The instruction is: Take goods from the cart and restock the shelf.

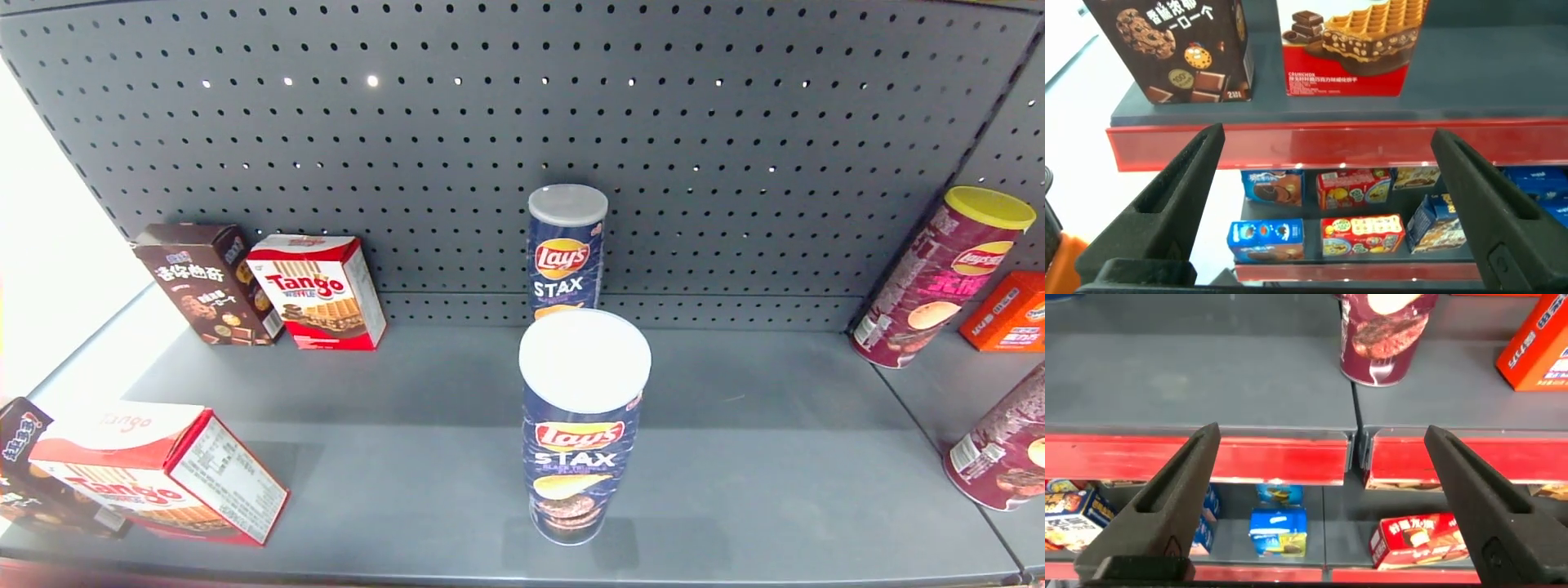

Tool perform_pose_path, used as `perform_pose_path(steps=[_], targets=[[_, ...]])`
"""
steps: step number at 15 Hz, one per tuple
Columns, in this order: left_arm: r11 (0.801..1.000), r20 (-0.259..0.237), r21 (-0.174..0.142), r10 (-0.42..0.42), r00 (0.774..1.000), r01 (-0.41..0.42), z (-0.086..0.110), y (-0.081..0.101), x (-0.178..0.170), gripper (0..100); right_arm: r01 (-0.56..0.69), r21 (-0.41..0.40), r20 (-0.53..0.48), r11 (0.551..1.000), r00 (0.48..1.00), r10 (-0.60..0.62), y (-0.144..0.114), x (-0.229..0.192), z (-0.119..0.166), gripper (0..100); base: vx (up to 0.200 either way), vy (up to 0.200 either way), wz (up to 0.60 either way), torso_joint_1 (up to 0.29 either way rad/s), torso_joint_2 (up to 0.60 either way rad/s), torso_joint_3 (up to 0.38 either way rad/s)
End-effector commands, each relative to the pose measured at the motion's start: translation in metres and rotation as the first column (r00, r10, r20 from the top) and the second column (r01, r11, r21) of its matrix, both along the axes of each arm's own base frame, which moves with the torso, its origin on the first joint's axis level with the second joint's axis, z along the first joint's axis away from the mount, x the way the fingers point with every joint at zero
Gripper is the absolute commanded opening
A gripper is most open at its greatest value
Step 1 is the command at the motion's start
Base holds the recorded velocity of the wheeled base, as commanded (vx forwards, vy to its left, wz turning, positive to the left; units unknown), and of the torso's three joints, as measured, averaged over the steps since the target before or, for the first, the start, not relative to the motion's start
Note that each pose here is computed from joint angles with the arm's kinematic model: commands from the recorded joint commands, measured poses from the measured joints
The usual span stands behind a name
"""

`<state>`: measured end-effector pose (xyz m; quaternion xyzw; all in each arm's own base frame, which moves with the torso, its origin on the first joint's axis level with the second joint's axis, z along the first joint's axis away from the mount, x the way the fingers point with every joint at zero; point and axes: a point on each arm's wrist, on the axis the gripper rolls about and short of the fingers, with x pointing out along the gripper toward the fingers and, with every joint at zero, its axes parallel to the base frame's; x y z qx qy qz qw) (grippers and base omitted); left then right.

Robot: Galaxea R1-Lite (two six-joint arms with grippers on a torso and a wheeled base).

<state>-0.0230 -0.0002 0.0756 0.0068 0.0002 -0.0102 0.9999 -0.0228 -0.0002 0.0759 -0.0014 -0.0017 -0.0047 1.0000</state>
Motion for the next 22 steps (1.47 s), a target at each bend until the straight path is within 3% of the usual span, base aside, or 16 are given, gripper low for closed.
perform_pose_path(steps=[1, 7, 10, 22], targets=[[1.000, -0.001, 0.000, -0.001, 1.000, 0.001, 0.0000, 0.0000, 0.0001, 100, 0.000, 0.000, 0.001, 1.000, 1.000, 0.000, 0.0000, 0.0000, 0.0001, 100, 0.000, 0.000, 0.00, 0.000, 0.00, 0.000], [1.000, -0.001, 0.009, -0.006, 1.000, 0.006, 0.0000, -0.0001, 0.0001, 100, 0.000, 0.000, 0.001, 1.000, 1.000, 0.000, 0.0000, 0.0000, 0.0001, 100, -0.033, 0.000, 0.00, 0.000, 0.00, 0.000], [1.000, -0.001, -0.003, -0.001, 1.000, 0.001, 0.0000, 0.0000, 0.0001, 100, 0.000, 0.000, 0.001, 1.000, 1.000, 0.000, 0.0000, 0.0000, 0.0001, 100, -0.067, 0.000, 0.00, -0.001, 0.00, 0.001], [1.000, -0.001, -0.003, 0.002, 1.000, -0.002, 0.0000, 0.0000, 0.0001, 100, 0.001, 0.000, 0.001, 1.000, 1.000, -0.001, 0.0000, 0.0000, 0.0001, 100, 0.000, 0.000, 0.00, 0.000, 0.00, 0.000]])
